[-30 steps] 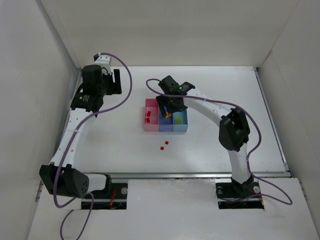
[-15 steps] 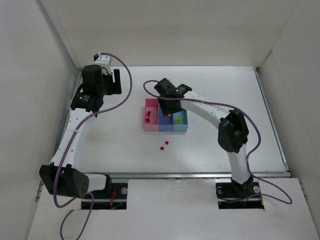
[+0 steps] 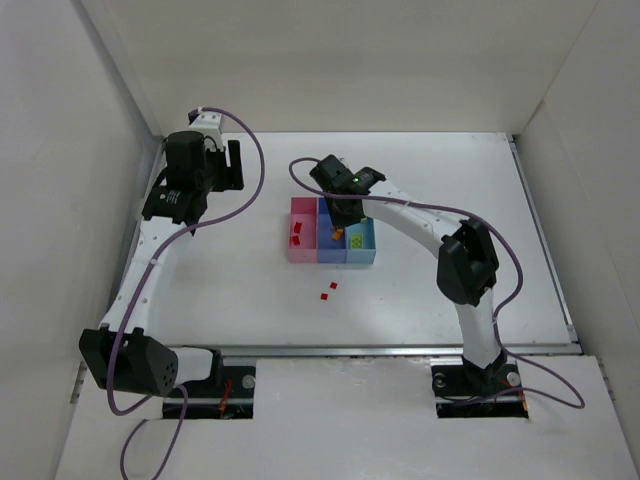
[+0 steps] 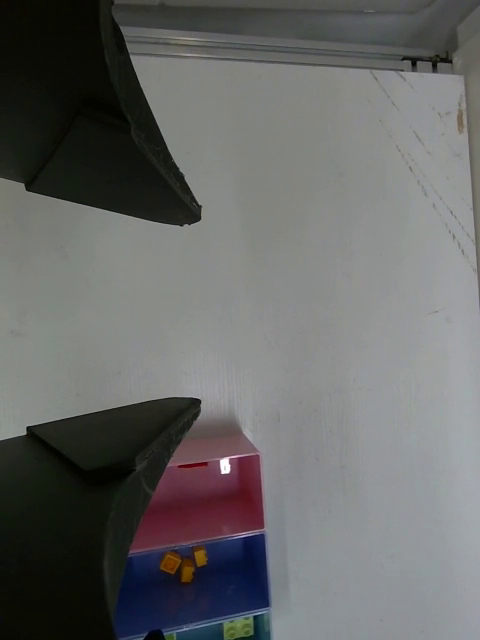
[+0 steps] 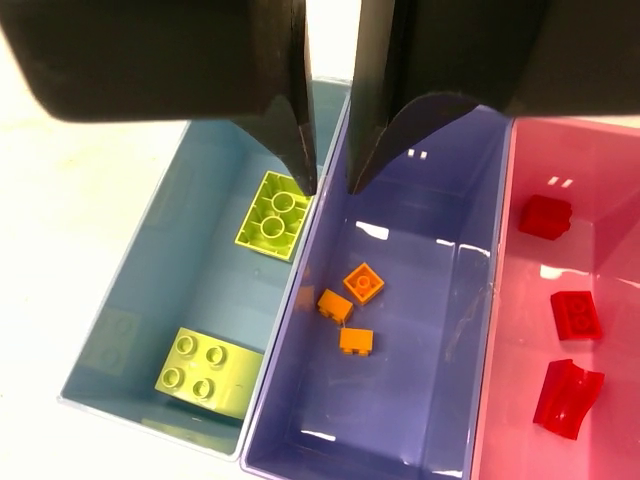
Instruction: Sort the legos into containers by color
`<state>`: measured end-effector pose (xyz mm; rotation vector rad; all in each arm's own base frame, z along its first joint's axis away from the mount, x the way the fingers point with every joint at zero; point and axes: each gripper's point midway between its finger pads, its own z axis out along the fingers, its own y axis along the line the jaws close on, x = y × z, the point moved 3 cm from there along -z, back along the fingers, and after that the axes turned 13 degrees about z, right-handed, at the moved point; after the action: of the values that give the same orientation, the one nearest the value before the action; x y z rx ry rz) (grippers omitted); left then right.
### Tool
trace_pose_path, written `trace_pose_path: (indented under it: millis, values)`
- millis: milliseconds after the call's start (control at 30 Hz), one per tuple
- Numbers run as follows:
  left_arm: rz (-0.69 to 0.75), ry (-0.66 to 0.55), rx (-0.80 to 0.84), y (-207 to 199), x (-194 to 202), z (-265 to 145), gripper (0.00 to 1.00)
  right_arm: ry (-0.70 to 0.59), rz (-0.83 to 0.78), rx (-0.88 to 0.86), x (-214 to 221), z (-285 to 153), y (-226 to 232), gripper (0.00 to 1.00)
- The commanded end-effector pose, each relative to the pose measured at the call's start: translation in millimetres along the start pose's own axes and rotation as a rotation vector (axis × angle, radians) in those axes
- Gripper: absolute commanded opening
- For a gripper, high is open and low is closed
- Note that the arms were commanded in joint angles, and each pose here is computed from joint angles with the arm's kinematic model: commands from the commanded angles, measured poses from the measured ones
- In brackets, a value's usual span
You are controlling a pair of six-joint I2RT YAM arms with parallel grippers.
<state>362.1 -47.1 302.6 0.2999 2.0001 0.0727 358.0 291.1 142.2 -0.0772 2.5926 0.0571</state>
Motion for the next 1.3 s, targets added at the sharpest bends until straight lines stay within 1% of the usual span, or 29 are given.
trace_pose_path:
  millis: [0,33,133,167,200,233,267,300,333,400,433,467,533,567,600,633,667,700,767,833,867,933,967,1000,1100,1133,1167,1233,1267]
  values:
    - [0.005,-0.047,-0.007,3.0,-9.5,-7.5,0.67,-0.080,0.039,-0.067,-24.6,-28.8,8.4,0.24]
    - [0.005,-0.047,-0.007,3.0,-9.5,-7.5,0.67,-0.085,0.039,-0.059,-25.4,-28.7,7.3,0.24]
    - [0.023,-0.058,0.045,-4.0,-10.8,-7.7,0.67,-0.114,0.062,-0.092,-31.6,-49.2,5.5,0.38]
    - [0.039,-0.062,0.083,-8.6,-12.3,-9.8,0.67,-0.117,0.063,-0.094,-30.6,-54.3,2.8,0.45]
    - [0.056,-0.078,0.126,-13.7,-17.4,-13.0,0.67,-0.145,0.098,-0.117,-35.2,-72.4,-0.2,0.53]
    - [0.085,-0.084,0.231,-30.5,-19.0,-19.1,0.67,-0.165,0.120,-0.133,-37.9,-81.7,-1.4,0.66]
    - [0.139,-0.083,0.288,-43.8,-20.6,-22.1,0.67,-0.177,0.148,-0.136,-40.6,-89.5,-8.9,0.77]
    - [0.255,-0.081,0.343,-54.7,-20.5,-22.5,0.67,-0.184,0.162,-0.129,-36.6,-92.5,-14.3,0.92]
    - [0.326,-0.087,0.452,-78.4,-24.9,-39.9,0.68,-0.216,0.212,-0.146,-41.8,-111.7,-26.3,0.99]
    - [0.462,-0.077,0.560,-99.5,-18.2,-50.8,0.70,-0.219,0.253,-0.120,-37.6,-113.5,-50.7,1.00]
    - [0.612,-0.094,0.639,-120.3,-11.5,-59.5,0.70,-0.245,0.303,-0.132,-38.8,-128.9,-62.3,1.00]
    - [0.681,-0.031,0.685,-130.0,7.5,-66.8,0.73,-0.250,0.329,-0.122,-36.7,-131.5,-73.3,1.00]
    - [0.795,0.027,0.763,-152.8,32.8,-78.2,0.75,-0.251,0.372,-0.065,-27.1,-129.0,-101.9,1.00]
    - [0.886,0.091,0.836,-177.7,62.2,-90.8,0.80,-0.271,0.405,-0.032,-20.2,-136.1,-120.2,1.00]
    - [0.930,0.099,0.872,-189.1,75.0,-99.3,0.82,-0.297,0.427,-0.041,-22.3,-145.8,-123.0,1.00]
    - [0.984,0.114,0.915,-199.6,90.3,-104.5,0.84,-0.287,0.435,-0.021,-14.3,-142.7,-132.5,1.00]
    - [1.052,0.116,0.986,-211.9,113.3,-120.5,0.84,-0.307,0.442,-0.036,-10.4,-153.2,-137.1,1.00]
    - [1.113,0.087,1.016,-216.9,120.2,-123.8,0.84,-0.320,0.455,-0.037,-9.9,-154.8,-141.7,1.00]
    - [1.196,0.047,1.059,-223.5,133.9,-128.7,0.84,-0.290,0.446,-0.048,4.3,-151.7,-143.2,1.00]
    - [1.331,0.016,1.130,-232.5,155.0,-133.3,0.83,-0.290,0.447,-0.072,9.9,-154.6,-143.2,1.00]
    - [1.363,0.003,1.160,-237.4,157.8,-134.8,0.78,-0.271,0.441,-0.075,16.9,-151.1,-143.3,1.00]
    - [1.385,0.013,1.260,-250.4,170.3,-135.3,0.74,-0.271,0.451,-0.088,22.0,-154.5,-144.7,1.00]
    - [1.423,-0.016,1.307,-255.0,173.1,-134.7,0.73,-0.271,0.462,-0.090,24.8,-155.1,-145.7,1.00]
    - [1.450,-0.031,1.352,-259.9,177.4,-133.6,0.73,-0.260,0.458,-0.082,31.8,-151.9,-148.0,1.00]
    - [1.487,-0.145,1.444,-272.4,189.5,-133.2,0.73,-0.290,0.489,-0.108,36.8,-158.8,-151.3,1.00]
    - [1.529,-0.171,1.483,-274.1,199.6,-130.7,0.73,-0.317,0.507,-0.130,34.2,-166.7,-151.7,1.00]
    - [1.513,-0.203,1.496,-279.3,200.0,-131.0,0.71,-0.311,0.505,-0.137,38.0,-166.6,-151.9,1.00]
    - [1.497,-0.172,1.503,-284.7,209.1,-117.7,0.68,-0.328,0.510,-0.149,37.8,-170.2,-152.7,1.00]
    - [1.472,-0.152,1.500,-284.1,213.8,-107.7,0.62,-0.338,0.513,-0.157,37.5,-173.8,-153.5,1.00]
